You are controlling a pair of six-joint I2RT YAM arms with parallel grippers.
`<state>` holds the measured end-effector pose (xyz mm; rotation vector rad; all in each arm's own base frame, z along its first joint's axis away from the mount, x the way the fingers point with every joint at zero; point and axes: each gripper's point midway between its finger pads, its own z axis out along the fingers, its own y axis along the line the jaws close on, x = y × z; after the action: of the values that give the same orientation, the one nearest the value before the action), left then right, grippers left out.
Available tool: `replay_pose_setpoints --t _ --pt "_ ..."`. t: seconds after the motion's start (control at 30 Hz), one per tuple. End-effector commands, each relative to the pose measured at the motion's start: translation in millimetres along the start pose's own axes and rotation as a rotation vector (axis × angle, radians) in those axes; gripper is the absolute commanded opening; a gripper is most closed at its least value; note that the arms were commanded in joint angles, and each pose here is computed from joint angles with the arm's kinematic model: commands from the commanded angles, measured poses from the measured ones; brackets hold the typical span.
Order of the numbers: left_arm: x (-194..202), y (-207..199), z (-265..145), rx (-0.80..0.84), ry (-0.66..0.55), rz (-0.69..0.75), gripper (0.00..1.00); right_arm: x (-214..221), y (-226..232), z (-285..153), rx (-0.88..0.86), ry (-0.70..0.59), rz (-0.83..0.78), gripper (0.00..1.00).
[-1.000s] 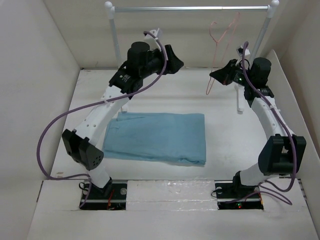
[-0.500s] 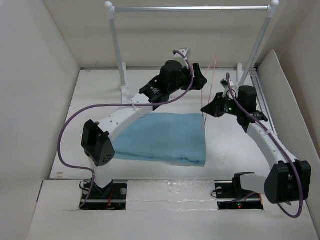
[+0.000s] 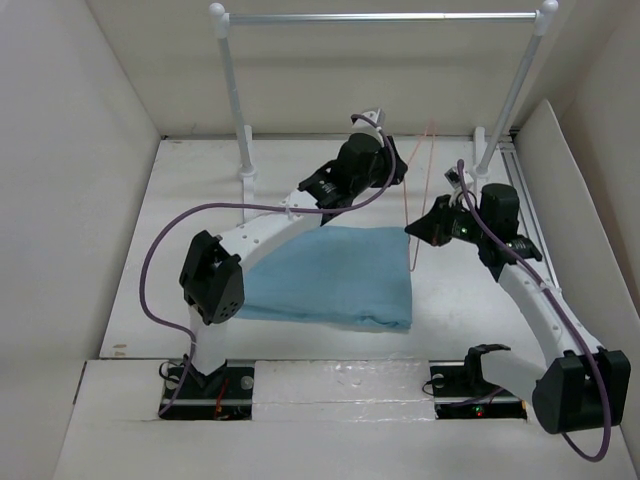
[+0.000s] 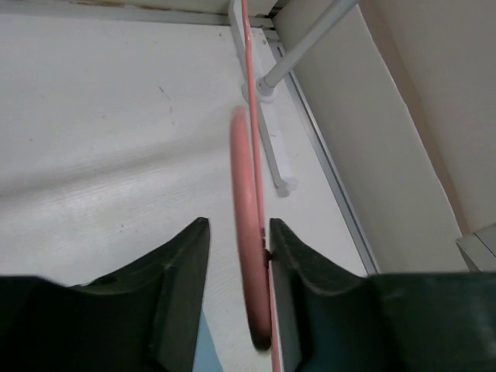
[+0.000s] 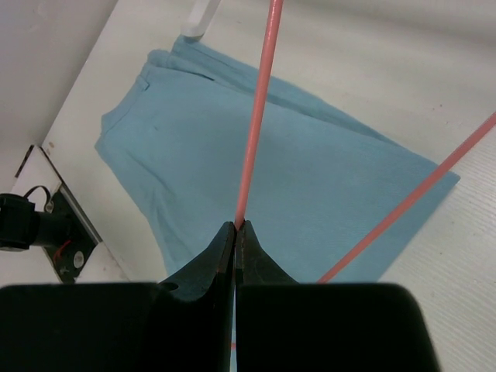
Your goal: Place the trousers on the hanger
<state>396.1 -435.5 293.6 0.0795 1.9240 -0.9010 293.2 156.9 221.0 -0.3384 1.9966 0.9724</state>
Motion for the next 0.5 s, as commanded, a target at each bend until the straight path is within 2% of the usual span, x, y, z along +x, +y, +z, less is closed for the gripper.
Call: replay_pose_setpoints --t 0.0,0.13,0.17,0.2,0.23,0.37,0.4,0.43,0.47 --pt "-20.0 -19.1 -0.8 0.034 -0.055 -0.032 0.29 -2.8 5.7 -3.1 0.003 -0.021 -0.036 0.00" --pt "-19.8 -16.0 -1.1 0.026 -0.071 -0.055 0.21 5.5 3.9 -6.6 0.031 0.001 -0.047 0.00" --pt "-21.8 -17.5 -1.7 0.033 -0.079 -0.060 0.16 10.5 2.5 -7.1 0.036 0.010 -0.039 0.00" --pt "-20.6 -18.1 -1.7 0.037 -0.074 -0.064 0.04 14.2 5.6 -7.7 0.029 0.015 -0.044 0.00" --pt "-20.4 -18.0 -1.3 0.035 -0.074 -0.070 0.00 16.8 5.3 -8.8 0.035 0.019 -0.038 0.00" --pt "-8.8 -13.7 -3.4 0.035 -0.048 -0.100 0.00 27.4 -1.2 -15.6 0.088 0.033 -0.038 0.00" --pt "-9.3 -15.9 -8.9 0.049 -0.047 -0.113 0.00 30.5 -2.4 -19.5 0.109 0.053 -0.034 0.14" --pt "6.9 -6.2 -9.8 0.035 -0.016 -0.125 0.00 29.0 -8.8 -25.4 0.153 0.052 -0.037 0.27" --pt "1.8 -15.6 -18.7 0.061 -0.038 -0.171 0.00 36.2 -11.5 -31.9 0.173 0.091 -0.045 0.39"
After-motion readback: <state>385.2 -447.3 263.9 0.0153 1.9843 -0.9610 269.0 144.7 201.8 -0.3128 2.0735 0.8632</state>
